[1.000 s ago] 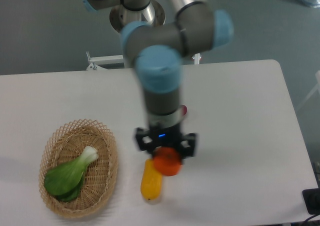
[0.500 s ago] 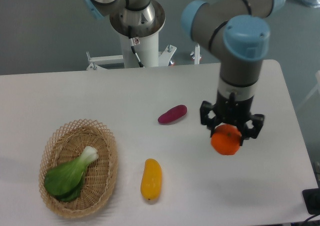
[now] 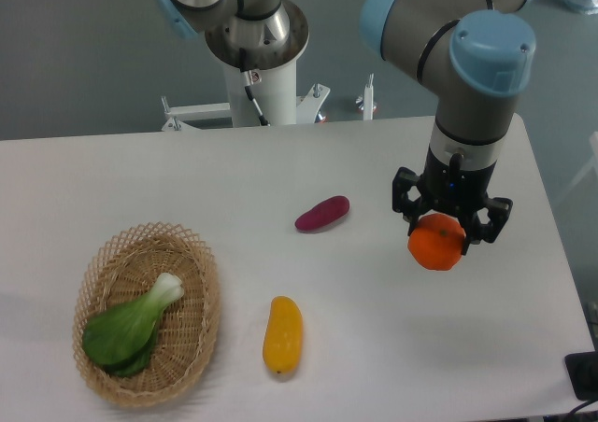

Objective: Pick up the orange from the basket
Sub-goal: 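Lift the held orange out of the basket and carry it upward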

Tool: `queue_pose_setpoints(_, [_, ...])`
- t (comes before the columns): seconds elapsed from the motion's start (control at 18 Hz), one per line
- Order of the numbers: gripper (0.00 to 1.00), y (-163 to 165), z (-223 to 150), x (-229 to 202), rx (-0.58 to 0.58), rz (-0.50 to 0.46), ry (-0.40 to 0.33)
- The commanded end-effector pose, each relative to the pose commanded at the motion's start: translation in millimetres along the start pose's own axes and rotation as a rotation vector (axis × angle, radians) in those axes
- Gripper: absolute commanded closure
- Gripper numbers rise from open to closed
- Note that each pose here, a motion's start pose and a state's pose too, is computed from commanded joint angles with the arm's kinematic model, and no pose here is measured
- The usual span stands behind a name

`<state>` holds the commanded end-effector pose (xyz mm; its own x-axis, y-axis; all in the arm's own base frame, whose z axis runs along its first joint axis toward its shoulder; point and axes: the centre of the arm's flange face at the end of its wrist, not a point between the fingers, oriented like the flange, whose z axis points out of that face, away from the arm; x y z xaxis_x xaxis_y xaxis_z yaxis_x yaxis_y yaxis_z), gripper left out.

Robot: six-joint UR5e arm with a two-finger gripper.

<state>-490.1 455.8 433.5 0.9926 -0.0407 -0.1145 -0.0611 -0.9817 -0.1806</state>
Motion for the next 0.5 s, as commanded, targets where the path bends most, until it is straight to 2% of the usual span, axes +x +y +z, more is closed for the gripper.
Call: queue_pose_setpoints(0.5, [0.31, 1.1, 5.7, 0.4, -0.004, 0.000, 0.003])
